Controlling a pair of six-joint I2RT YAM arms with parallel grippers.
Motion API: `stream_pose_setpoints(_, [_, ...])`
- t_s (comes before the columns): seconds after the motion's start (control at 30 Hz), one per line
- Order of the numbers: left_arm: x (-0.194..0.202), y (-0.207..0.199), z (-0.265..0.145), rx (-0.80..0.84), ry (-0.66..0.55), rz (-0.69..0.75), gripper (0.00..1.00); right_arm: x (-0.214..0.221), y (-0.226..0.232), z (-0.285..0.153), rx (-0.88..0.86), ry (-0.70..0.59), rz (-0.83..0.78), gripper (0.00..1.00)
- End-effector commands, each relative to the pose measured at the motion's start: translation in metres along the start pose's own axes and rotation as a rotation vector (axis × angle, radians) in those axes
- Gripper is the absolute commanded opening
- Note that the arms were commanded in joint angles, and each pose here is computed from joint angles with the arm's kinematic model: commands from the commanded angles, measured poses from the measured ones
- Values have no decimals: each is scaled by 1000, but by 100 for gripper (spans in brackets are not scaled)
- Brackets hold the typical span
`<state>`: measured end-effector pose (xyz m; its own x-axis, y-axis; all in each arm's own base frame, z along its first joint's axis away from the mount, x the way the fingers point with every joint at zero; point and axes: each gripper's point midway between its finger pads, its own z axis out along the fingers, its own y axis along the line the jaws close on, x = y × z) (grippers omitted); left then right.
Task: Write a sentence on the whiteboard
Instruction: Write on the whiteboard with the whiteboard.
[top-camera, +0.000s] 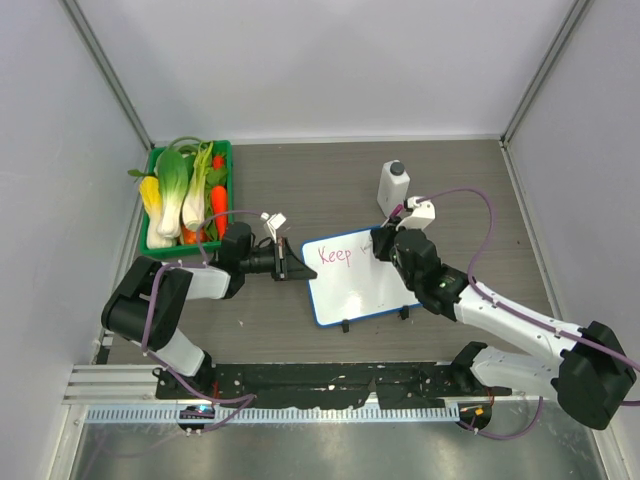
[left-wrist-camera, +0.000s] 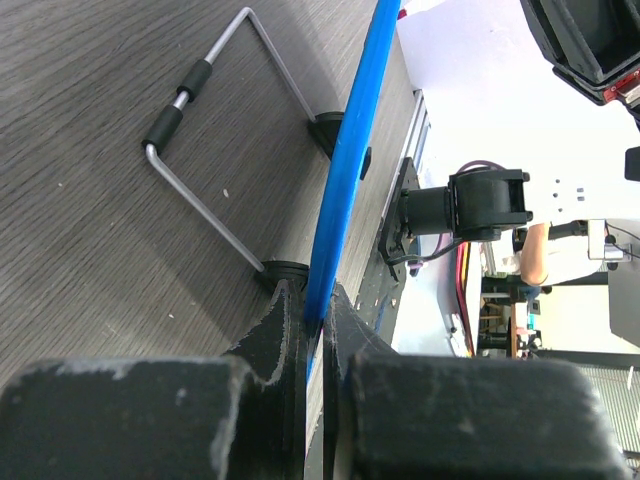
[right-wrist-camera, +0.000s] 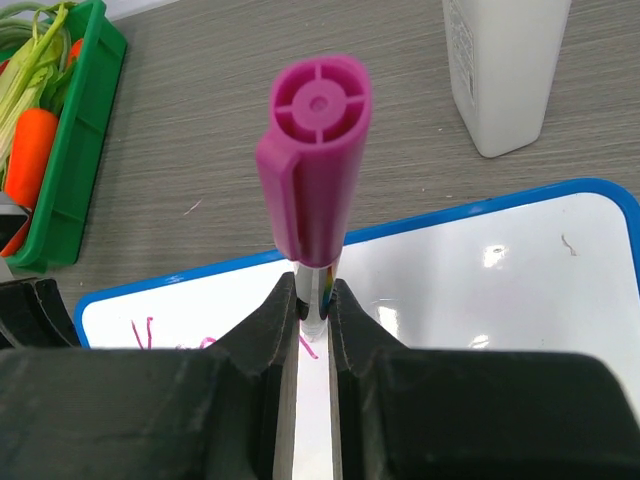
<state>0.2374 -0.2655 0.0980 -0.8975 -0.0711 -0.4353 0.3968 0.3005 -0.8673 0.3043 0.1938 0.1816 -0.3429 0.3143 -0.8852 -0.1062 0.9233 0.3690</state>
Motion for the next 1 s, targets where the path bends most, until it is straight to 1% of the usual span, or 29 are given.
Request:
stream_pose_setpoints(0.0, [8,8,2,-49,19,-18,0,3,-4,-2,7,3,10,2])
stream_pose_setpoints(0.47, [9,8,3,-48,24,-18,0,33,-13,-11,-16,82,20,1])
stream_pose_setpoints(0.6, [9,8,3,-48,22,-17,0,34,-12,-12,-23,86,14,1])
stream_pose_setpoints(0.7, [9,9,3,-51,23,-17,0,28,-12,-13,-24,70,12,1])
stream_pose_setpoints(0.97, [10,9,3,-51,24,-19,0,-16,12,-21,-92,-22,61,1])
